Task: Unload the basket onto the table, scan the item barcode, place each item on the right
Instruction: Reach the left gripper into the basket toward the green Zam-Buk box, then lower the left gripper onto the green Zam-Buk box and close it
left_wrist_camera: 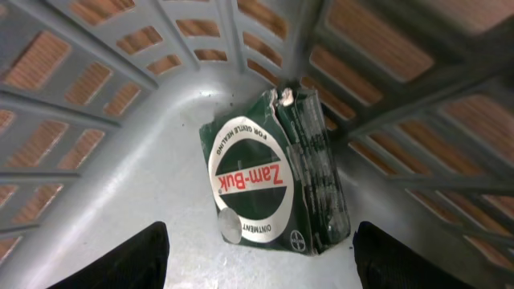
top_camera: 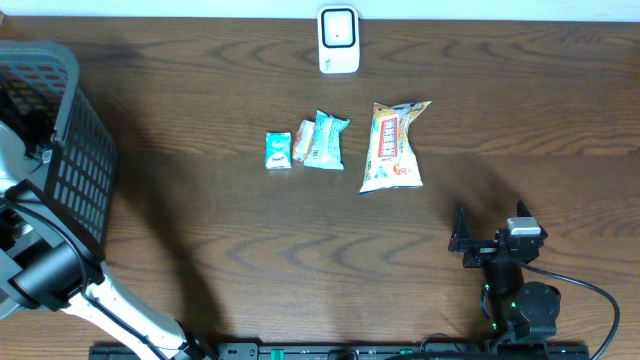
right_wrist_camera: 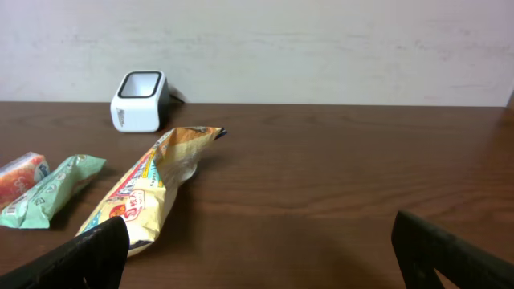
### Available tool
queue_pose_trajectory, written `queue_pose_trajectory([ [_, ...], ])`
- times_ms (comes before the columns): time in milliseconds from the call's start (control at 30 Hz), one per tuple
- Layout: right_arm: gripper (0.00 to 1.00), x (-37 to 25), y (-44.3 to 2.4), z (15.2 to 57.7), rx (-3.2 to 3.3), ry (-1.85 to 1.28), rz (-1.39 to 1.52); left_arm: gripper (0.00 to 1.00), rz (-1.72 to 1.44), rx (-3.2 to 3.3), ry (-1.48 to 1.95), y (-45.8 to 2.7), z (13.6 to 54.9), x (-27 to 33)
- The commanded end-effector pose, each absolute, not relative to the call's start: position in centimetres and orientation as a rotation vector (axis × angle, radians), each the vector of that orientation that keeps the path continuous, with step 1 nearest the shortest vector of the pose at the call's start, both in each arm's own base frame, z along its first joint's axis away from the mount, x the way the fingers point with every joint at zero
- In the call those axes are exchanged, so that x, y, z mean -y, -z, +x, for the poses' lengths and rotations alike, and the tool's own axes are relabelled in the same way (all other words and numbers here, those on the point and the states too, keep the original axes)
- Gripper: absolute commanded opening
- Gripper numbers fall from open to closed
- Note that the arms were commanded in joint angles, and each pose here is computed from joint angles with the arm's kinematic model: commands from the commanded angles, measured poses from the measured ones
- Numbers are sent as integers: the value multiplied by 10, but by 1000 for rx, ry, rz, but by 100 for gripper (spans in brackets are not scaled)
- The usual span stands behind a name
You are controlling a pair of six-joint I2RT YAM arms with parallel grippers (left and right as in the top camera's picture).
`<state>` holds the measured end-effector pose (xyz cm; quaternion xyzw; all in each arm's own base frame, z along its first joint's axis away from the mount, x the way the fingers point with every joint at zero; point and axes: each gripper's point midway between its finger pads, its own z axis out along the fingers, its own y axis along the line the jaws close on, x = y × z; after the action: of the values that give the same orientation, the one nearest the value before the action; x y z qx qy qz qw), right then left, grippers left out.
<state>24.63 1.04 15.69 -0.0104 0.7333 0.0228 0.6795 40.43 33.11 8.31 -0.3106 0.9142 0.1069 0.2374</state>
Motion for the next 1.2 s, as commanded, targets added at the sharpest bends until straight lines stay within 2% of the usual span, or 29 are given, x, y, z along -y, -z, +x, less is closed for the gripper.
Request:
queue_pose_trajectory([
  [0, 99, -11, -156, 246, -1648, -60, -16, 73, -853, -2501, -308, -73, 404, -335],
  [200, 99, -11, -156, 246, -1648, -60, -16, 73, -851, -2468, -318, -72, 411, -340],
  [400, 99, -11, -156, 246, -1648, -60, -16, 73, -869, -2532, -294, -37, 408, -337],
  [533, 99, -11, -156, 246, -1648, -60, -16, 73, -870, -2530, -302, -31, 410, -340],
  [800, 99, -11, -156, 246, -1648, -60, -16, 63, -927, -2518, -510, -39, 394, -361],
  [1167, 99, -11, -156, 246, -1648, -60, -16, 68, -1067, -2486, -416, -33, 391, -352],
])
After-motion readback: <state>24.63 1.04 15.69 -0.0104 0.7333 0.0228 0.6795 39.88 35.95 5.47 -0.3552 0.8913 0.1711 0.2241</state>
